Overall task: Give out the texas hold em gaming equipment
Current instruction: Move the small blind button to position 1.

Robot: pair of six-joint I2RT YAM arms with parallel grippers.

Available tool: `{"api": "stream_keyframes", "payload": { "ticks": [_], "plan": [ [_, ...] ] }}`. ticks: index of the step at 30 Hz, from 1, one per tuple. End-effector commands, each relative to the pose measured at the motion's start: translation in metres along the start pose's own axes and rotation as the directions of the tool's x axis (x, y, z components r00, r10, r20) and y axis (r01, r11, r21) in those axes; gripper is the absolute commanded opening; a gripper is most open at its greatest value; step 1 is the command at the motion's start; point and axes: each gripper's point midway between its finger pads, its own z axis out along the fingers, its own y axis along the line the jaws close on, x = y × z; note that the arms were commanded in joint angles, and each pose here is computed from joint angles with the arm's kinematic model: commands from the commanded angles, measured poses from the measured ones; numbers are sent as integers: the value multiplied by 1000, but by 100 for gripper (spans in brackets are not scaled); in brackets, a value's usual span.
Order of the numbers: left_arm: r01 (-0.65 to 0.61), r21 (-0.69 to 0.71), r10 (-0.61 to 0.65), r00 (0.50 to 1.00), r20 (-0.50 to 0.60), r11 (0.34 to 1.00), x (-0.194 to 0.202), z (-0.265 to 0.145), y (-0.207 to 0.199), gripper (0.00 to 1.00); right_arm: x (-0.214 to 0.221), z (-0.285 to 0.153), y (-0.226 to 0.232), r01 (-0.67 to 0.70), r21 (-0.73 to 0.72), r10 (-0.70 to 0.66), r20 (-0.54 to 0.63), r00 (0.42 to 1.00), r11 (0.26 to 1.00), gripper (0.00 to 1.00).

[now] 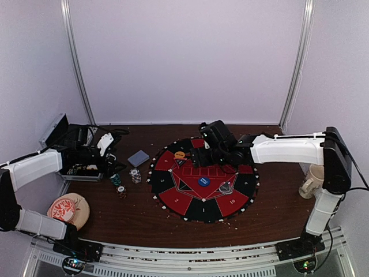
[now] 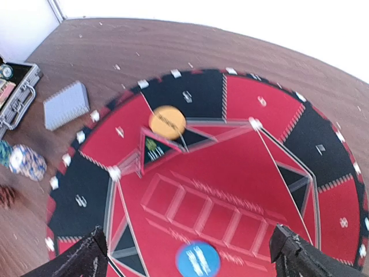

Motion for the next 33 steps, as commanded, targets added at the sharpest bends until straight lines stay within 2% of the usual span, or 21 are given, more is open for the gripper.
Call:
{"api": "stream_keyframes", "payload": {
  "ticks": [1, 9, 17, 25, 33],
  "plan": [
    [-10, -41, 12, 999, 47, 999, -11, -4, 7, 98, -6, 25, 12, 53, 50, -51, -36, 998, 997, 100],
    [-10, -40, 12, 998, 58, 999, -14, -6, 5, 98, -24, 79, 45, 22, 40, -21, -24, 999, 999, 99],
    [-12, -43, 15, 998, 66, 999, -16, -8, 5, 98, -10, 119, 55, 17, 52, -14, -53, 998, 999, 98],
    [-8, -43, 11, 998, 64, 999, -15, -6, 6, 98, 4, 125, 39, 20, 109, -12, -72, 997, 994, 99],
    [-9, -38, 12, 998, 66, 999, -15, -6, 5, 98, 36, 92, 24, 68, 71, -56, -158, 986, 995, 100]
  ]
}}
